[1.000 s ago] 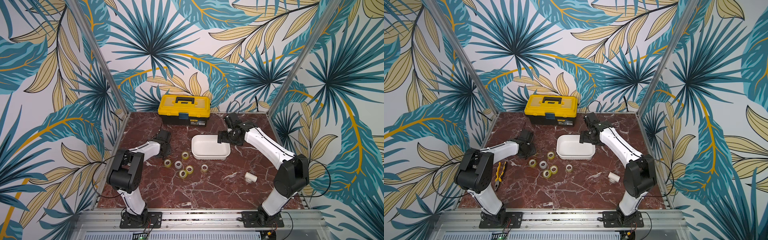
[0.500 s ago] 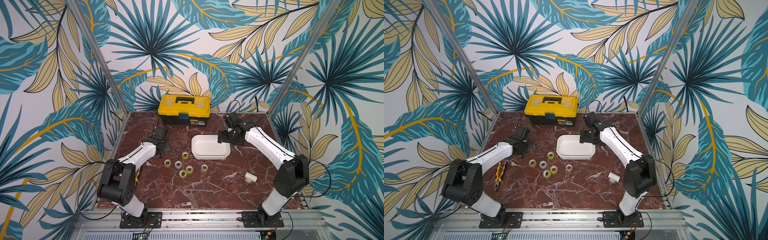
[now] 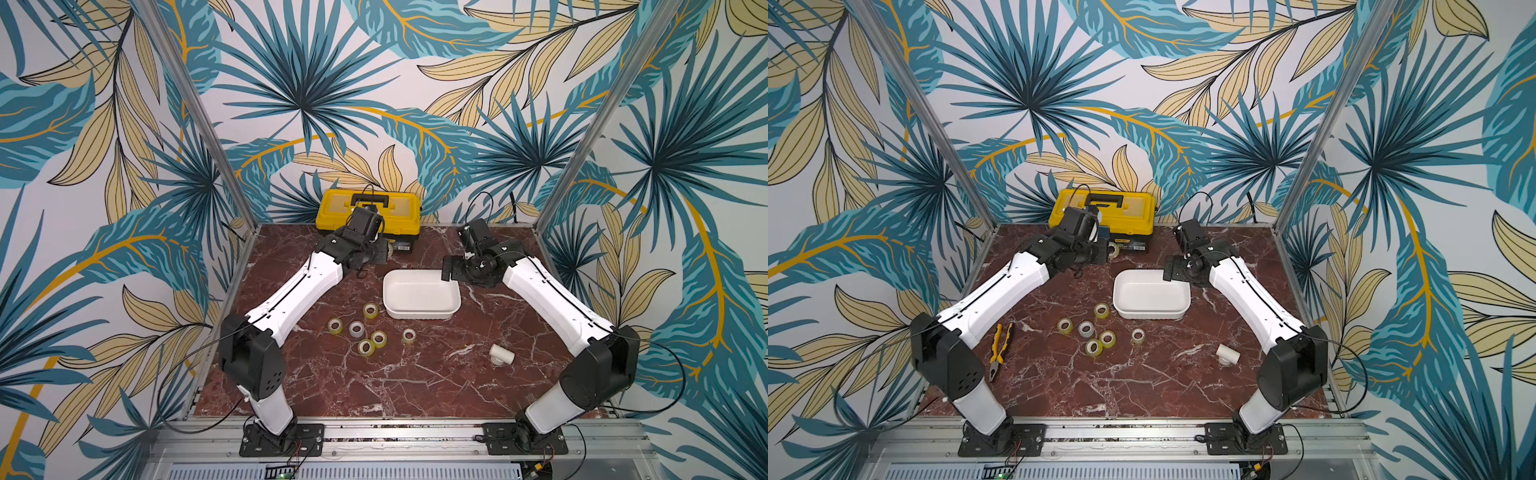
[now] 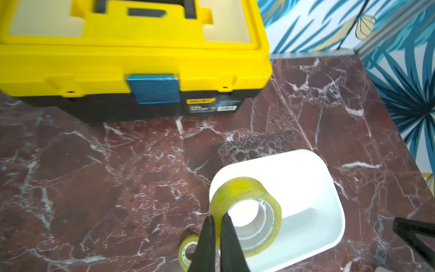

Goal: Put the transparent tape into the storage box
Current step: Pick up the tape at the center of the board, then place the tape in the storage box.

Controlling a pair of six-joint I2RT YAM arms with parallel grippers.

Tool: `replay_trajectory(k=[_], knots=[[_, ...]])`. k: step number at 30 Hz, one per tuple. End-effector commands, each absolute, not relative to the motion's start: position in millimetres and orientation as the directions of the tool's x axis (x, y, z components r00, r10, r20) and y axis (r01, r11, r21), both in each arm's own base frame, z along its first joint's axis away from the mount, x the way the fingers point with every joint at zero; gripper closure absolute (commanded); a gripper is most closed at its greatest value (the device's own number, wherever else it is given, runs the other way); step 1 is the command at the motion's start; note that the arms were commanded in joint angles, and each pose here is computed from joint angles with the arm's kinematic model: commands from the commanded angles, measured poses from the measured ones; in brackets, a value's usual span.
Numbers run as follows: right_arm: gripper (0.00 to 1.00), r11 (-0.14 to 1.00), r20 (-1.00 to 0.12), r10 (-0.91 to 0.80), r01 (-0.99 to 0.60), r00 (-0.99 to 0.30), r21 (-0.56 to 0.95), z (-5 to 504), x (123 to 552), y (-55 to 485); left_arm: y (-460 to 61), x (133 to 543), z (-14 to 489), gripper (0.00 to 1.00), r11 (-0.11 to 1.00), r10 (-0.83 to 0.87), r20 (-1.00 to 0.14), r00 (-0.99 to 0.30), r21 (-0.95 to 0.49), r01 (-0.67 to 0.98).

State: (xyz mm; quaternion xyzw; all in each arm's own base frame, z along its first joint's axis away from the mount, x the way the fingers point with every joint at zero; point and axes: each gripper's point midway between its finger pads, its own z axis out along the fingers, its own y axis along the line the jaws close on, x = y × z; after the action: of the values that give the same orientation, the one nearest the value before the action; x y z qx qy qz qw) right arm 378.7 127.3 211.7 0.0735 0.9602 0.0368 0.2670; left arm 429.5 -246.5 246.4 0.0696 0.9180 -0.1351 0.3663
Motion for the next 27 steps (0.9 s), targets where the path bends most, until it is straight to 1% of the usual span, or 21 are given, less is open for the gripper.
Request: replay_trajectory(k=[1,3,9,13,20,27], knots=[[0.00,0.989,-0.495,0.147,0.125,-0.856,0.078,209,366,120,-278,421,226,1.00,0.938,0.147,-0.633,-0.760,-0.155,0.310],[0.00,0.988,-0.495,0.152,0.131,-0.856,0.077,209,364,118,-294,422,216,1.00,0.929,0.168,-0.620,-0.766,-0.161,0.334],[0.00,0.987,-0.485,0.163,0.142,-0.859,0.080,205,357,116,-343,428,165,1.00,0.900,0.233,-0.550,-0.802,-0.190,0.392],[0.00,0.984,-0.484,0.178,0.152,-0.857,0.092,206,355,116,-374,433,138,1.00,0.888,0.250,-0.532,-0.809,-0.208,0.411],[0.00,0.977,-0.497,0.209,0.159,-0.842,0.142,211,348,117,-392,452,107,1.00,0.892,0.199,-0.538,-0.819,-0.247,0.379],[0.00,0.978,-0.483,0.195,0.132,-0.854,0.161,204,347,123,-411,462,96,1.00,0.880,0.138,-0.566,-0.813,-0.307,0.364]])
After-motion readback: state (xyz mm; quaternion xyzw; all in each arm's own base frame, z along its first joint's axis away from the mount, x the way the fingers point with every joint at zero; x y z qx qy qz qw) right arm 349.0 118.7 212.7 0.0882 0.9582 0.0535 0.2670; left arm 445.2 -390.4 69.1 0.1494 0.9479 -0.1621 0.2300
